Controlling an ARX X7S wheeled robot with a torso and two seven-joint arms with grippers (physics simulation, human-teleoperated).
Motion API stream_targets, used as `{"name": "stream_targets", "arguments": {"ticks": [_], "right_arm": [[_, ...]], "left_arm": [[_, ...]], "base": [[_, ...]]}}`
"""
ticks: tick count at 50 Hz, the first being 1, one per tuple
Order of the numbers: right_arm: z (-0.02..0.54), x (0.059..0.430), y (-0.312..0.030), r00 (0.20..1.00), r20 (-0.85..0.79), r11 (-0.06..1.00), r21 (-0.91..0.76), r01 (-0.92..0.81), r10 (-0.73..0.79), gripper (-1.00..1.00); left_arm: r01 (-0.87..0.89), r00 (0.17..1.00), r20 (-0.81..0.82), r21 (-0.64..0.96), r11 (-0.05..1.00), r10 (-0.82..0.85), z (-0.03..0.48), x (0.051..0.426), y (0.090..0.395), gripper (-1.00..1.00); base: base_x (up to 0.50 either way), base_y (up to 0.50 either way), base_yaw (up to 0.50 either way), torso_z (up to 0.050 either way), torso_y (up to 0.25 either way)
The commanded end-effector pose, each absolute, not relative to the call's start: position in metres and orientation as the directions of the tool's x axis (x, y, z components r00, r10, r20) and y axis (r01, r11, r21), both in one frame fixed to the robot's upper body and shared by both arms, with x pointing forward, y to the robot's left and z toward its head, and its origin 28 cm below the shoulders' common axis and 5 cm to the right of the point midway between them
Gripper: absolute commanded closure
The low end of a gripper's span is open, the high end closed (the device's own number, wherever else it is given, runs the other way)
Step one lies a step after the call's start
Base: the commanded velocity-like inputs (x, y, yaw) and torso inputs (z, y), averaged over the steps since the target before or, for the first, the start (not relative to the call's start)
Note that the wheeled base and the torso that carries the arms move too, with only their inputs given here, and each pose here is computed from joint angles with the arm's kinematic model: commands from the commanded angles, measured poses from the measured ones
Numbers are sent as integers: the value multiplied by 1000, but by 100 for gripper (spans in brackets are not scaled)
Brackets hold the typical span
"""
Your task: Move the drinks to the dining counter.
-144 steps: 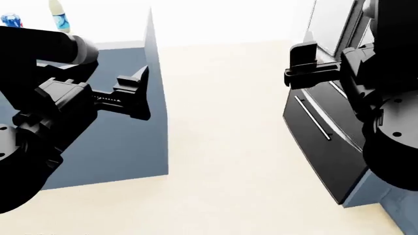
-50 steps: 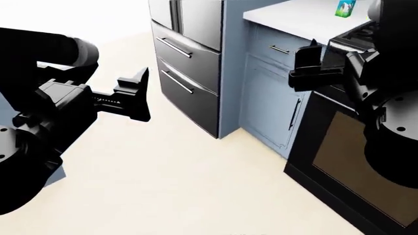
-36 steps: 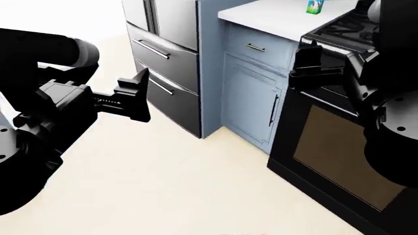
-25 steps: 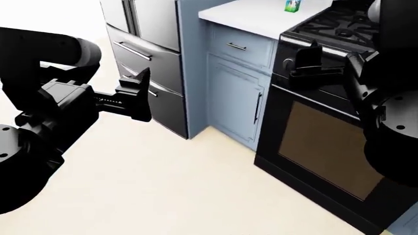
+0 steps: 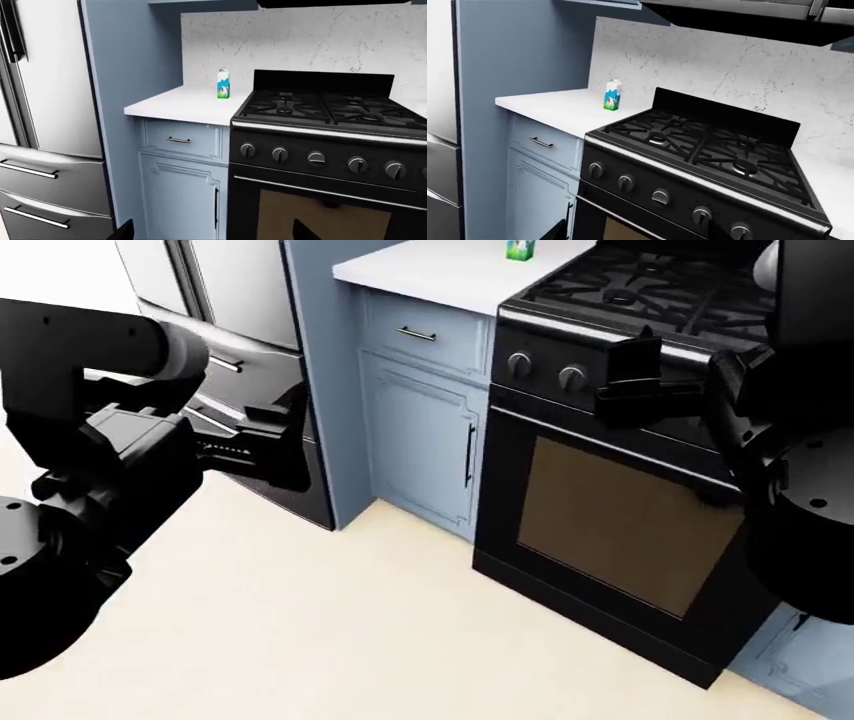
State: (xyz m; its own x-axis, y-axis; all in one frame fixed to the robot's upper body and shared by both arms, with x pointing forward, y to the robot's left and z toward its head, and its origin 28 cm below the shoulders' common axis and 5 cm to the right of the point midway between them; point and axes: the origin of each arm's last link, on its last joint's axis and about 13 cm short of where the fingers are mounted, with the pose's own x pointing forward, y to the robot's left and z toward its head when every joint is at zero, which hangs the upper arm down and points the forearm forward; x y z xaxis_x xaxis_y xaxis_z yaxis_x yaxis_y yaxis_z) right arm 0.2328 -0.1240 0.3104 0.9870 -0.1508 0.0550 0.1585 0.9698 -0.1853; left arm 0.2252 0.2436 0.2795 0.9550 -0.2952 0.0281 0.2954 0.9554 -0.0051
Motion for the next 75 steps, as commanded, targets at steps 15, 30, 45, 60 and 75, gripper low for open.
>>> {"name": "stream_targets", "arguments": {"ticks": [15,30,45,60,75], "right_arm": [[309,235,-124,984,45,962,-211,175,-170,-100],[310,236,-124,983,38,960,-208,186,-182,-100],[309,235,-124,985,34,965,-193,175,-172,-100],[308,235,-123,988,16,970,-190,151,-151,-100],[309,236,-124,990,23,974,-177,140,-138,-100]], "left_arm": [[294,956,26,-7,956,-293,278,226,244,-100],[295,955,24,-7,956,-295,277,227,244,-100],[293,956,25,-8,956,-293,278,225,244,-100],[310,949,46,29,950,-311,282,210,239,-100],[111,978,184,-40,993,-102,301,163,277,-100]], "base": [[276,190,0,0,0],[411,284,0,0,0],[411,284,0,0,1],[381,263,0,0,1],[26,18,0,0,1]]}}
